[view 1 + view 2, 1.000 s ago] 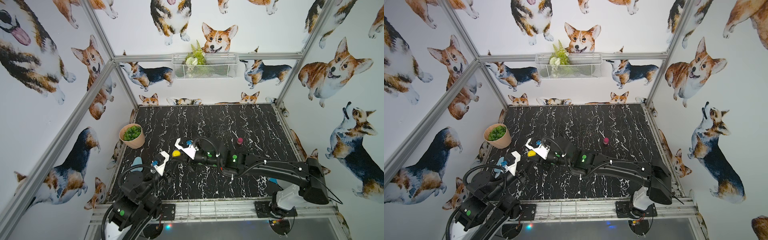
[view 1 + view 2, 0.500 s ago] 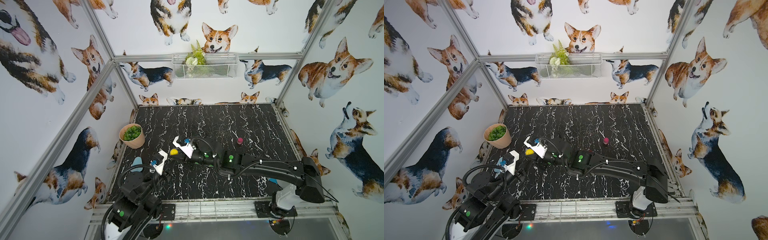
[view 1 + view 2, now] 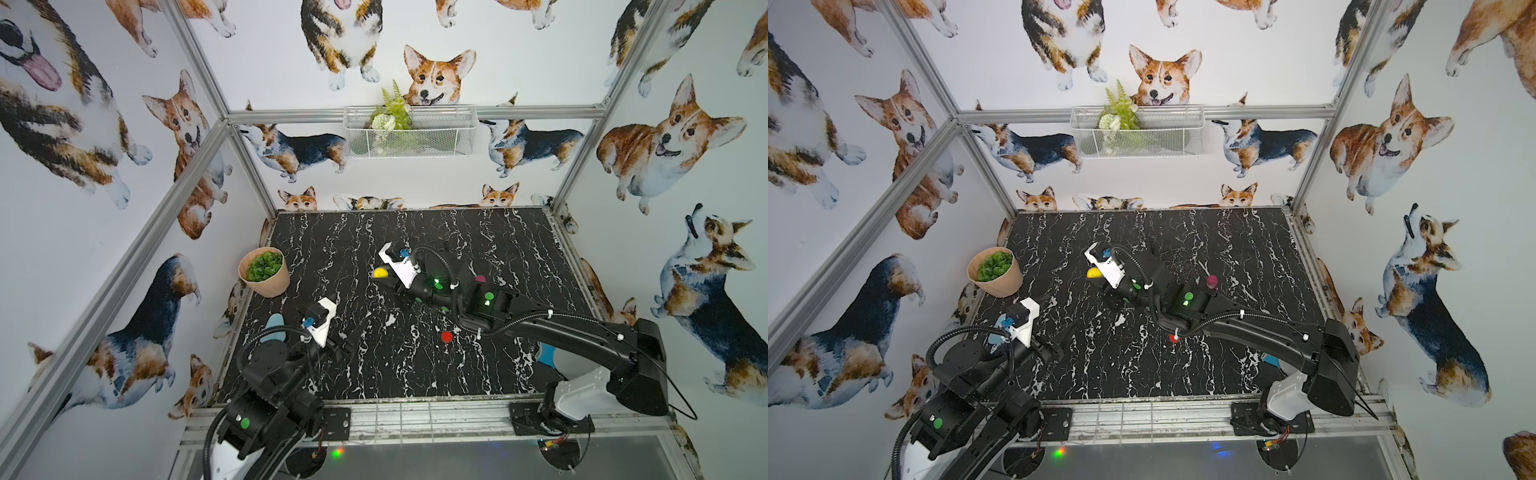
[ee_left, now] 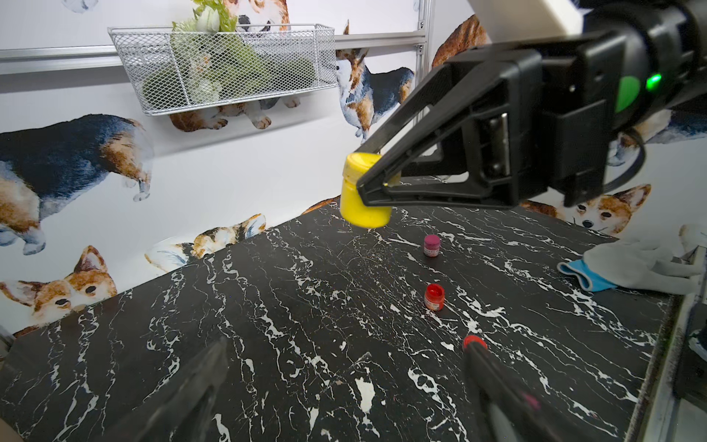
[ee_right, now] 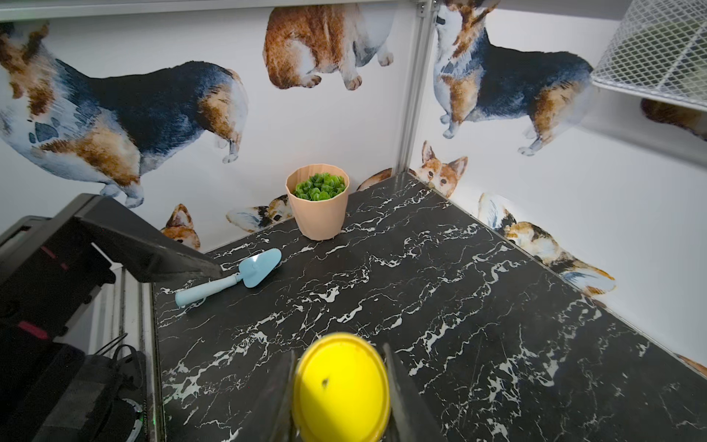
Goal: Close the paint jar lid
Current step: Place the paint jar at the center of the board.
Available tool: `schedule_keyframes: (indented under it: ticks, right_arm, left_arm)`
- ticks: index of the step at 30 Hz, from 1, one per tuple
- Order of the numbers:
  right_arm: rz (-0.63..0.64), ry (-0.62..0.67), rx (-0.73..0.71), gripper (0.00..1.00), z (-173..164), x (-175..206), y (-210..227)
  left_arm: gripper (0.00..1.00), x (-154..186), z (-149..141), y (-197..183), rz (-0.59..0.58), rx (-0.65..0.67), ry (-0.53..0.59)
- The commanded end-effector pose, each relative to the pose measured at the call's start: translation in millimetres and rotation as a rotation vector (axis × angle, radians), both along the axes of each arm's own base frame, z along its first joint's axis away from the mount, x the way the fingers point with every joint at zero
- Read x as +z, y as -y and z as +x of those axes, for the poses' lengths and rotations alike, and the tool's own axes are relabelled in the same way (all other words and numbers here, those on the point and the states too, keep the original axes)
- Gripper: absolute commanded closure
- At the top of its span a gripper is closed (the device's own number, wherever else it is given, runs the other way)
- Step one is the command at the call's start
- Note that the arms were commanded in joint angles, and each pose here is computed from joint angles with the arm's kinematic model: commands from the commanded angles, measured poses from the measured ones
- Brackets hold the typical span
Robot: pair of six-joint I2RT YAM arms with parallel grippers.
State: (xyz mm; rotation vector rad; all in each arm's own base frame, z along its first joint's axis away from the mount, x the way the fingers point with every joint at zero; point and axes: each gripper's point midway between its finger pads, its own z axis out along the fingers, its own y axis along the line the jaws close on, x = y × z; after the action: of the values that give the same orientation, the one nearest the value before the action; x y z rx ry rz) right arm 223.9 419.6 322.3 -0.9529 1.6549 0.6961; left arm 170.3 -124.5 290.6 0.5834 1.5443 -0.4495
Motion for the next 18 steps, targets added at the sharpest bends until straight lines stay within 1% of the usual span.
schedule_keyframes:
  ticks: [1, 4, 5, 9, 13, 18]
  right_arm:
    - [-0.087, -0.002, -0.165, 0.77, 42, -30, 37]
    - [-0.129, -0.032, -0.321, 0.77, 82, -72, 76]
    - [-0.15, -0.04, -0.387, 0.77, 98, -94, 94]
    - [-0.218, -0.11, -0.55, 0.77, 139, -160, 146]
    - [-0.262, -0.171, -0.634, 0.77, 170, -207, 177]
    - [-0.341, -0.239, -0.685, 0.77, 191, -253, 192]
  left_arm:
    - [0.0, 5, 5, -6, 0.005, 0.047, 0.011]
    - [0.0, 4, 7, -8, 0.01, 0.057, 0.004]
    - [0.0, 3, 7, -8, 0.011, 0.059, 0.003]
    - [0.0, 2, 9, -9, 0.012, 0.069, -0.003]
    - [0.0, 0, 11, -8, 0.013, 0.073, -0.016]
    - [0.0, -1, 12, -10, 0.013, 0.087, -0.016]
